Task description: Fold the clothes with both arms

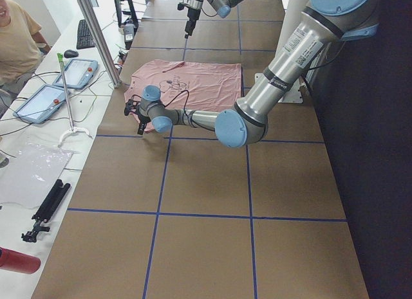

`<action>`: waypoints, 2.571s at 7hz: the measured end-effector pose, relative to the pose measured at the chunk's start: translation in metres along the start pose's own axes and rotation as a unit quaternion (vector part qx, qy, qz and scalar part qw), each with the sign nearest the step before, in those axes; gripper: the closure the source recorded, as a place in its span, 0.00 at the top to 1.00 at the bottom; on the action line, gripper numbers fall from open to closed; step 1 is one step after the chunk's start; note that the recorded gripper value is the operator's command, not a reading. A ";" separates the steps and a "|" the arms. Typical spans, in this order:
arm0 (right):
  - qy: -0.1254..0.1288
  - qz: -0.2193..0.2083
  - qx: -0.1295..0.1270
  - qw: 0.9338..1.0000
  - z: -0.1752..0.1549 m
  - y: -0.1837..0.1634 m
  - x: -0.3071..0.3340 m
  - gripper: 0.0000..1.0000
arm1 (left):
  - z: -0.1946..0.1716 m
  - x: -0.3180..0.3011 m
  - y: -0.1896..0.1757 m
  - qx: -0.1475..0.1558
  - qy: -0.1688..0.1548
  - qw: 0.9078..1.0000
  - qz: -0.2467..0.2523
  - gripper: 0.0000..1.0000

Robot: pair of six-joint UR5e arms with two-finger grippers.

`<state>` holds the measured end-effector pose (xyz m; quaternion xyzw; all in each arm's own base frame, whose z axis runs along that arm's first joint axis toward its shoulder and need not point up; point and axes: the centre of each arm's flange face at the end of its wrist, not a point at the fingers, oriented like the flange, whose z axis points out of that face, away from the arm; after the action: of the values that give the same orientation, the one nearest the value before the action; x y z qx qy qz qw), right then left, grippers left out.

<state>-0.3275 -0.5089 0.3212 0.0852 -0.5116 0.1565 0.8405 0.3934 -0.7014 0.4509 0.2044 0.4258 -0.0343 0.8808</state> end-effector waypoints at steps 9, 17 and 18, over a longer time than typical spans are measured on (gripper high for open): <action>0.000 0.006 -0.004 1.000 0.008 0.005 -0.006 1.00 | -0.026 0.076 -0.016 0.016 0.044 0.998 -0.036 0.00; 0.006 0.005 -0.007 1.000 0.017 0.012 -0.005 1.00 | -0.006 0.179 -0.009 0.058 0.042 0.995 -0.066 0.78; 0.002 0.012 -0.004 1.000 0.017 0.021 -0.011 1.00 | -0.017 0.174 0.000 0.066 0.060 0.994 -0.062 0.79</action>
<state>-0.3535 -0.4967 0.3190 0.0757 -0.5111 0.1647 0.8402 0.4914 -0.6753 0.3082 0.2374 0.4862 -0.1047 0.8345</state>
